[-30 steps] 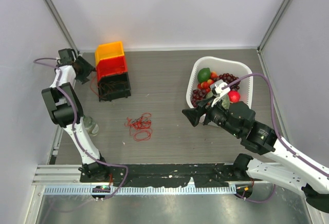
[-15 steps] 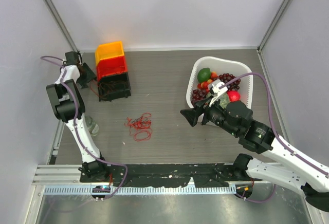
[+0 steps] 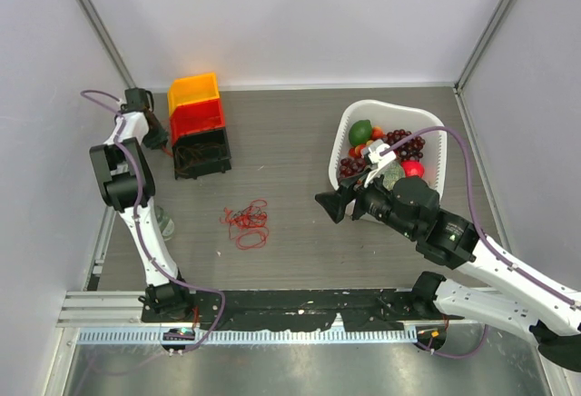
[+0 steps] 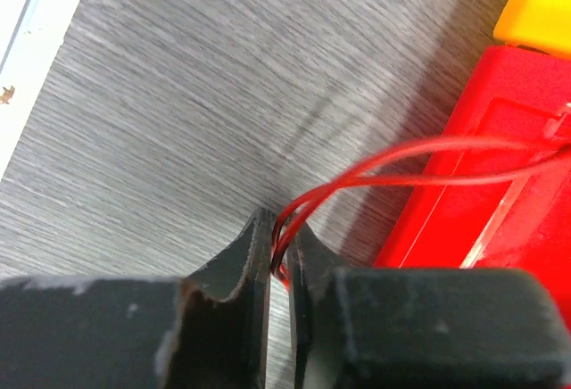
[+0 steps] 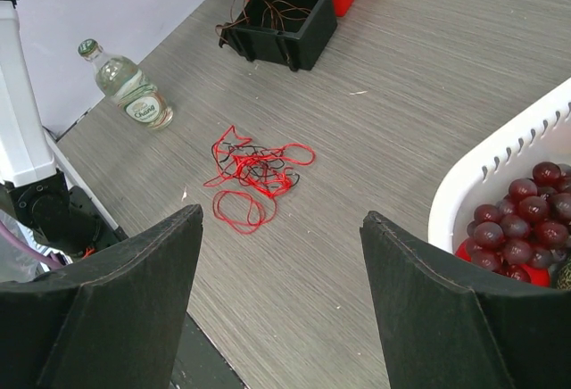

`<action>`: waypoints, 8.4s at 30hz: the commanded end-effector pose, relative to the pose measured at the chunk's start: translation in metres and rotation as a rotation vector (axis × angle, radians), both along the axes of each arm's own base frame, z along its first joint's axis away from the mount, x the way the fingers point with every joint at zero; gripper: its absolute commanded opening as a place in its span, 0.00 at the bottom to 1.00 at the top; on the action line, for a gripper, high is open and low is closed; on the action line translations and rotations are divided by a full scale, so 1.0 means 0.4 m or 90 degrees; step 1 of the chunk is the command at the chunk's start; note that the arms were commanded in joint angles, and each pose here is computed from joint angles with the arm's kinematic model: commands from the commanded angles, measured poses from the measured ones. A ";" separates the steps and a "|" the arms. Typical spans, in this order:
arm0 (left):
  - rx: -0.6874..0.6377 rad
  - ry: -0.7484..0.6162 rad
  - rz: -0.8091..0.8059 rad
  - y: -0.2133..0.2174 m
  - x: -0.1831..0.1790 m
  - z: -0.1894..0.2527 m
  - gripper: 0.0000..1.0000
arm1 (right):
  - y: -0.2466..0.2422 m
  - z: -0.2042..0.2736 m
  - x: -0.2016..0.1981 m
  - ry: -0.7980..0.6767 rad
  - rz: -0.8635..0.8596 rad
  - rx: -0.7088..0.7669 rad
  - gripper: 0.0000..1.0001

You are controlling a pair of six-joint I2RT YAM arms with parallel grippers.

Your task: Untangle the cables

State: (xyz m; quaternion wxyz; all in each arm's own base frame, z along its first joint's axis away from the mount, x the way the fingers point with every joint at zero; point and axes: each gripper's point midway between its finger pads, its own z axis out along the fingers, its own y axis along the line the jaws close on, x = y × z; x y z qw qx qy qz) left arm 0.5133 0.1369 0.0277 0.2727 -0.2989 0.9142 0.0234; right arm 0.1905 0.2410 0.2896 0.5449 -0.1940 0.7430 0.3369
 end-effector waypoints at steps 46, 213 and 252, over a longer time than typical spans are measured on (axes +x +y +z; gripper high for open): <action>0.023 -0.356 -0.116 -0.331 0.216 0.407 0.00 | 0.011 0.054 0.003 -0.013 -0.001 0.049 0.77; -0.181 -0.251 -0.325 -0.608 -0.408 0.453 0.72 | 0.076 -0.110 -0.005 0.135 0.034 -0.013 0.76; -0.271 -0.233 -0.523 -0.843 -0.705 0.464 0.00 | 0.296 -0.234 -0.072 0.247 0.090 0.042 0.65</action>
